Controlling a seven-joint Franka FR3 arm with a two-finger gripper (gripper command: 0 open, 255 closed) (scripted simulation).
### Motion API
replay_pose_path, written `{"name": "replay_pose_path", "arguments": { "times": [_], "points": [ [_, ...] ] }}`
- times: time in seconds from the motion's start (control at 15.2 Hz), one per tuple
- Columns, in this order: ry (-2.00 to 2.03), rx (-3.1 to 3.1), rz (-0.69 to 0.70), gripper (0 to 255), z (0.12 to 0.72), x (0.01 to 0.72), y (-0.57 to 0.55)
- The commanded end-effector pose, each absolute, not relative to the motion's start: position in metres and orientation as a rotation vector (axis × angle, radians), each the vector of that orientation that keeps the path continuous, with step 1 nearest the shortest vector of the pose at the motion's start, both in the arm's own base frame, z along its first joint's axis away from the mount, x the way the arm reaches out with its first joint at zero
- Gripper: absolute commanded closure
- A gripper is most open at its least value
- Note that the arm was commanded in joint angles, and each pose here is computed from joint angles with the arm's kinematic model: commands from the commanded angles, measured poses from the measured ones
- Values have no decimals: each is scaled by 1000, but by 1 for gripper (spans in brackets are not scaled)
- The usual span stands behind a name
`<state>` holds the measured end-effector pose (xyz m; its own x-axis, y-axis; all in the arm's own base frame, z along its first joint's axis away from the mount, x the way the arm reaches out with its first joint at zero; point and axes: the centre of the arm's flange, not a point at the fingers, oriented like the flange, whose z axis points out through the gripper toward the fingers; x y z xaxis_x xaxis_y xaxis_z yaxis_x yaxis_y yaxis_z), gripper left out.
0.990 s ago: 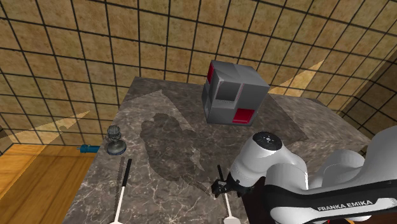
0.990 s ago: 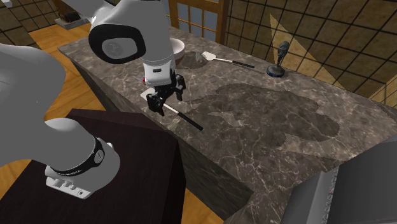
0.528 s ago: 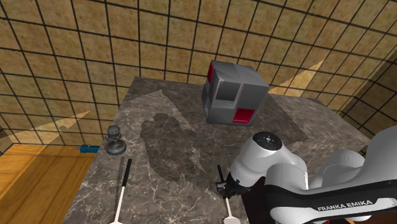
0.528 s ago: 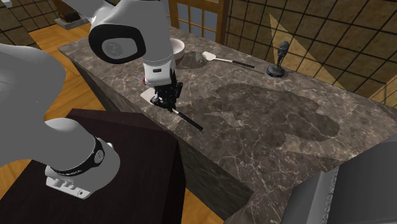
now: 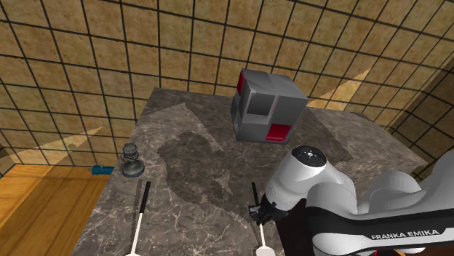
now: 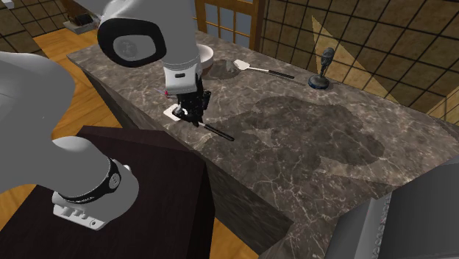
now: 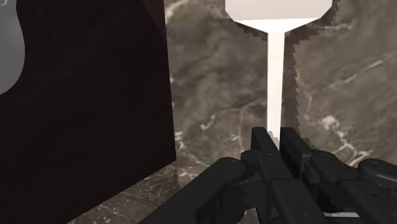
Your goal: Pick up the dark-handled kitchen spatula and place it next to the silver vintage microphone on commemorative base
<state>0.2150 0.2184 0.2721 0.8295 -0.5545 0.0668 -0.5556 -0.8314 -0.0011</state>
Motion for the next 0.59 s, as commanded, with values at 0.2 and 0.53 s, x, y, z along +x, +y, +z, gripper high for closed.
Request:
{"name": "replay_pose_path", "arguments": {
  "times": [0.2, 0.53],
  "points": [
    [-906, 2987, 99, 255, 299, 215, 219],
    [-906, 2987, 99, 255, 325, 215, 219]
  ]
}}
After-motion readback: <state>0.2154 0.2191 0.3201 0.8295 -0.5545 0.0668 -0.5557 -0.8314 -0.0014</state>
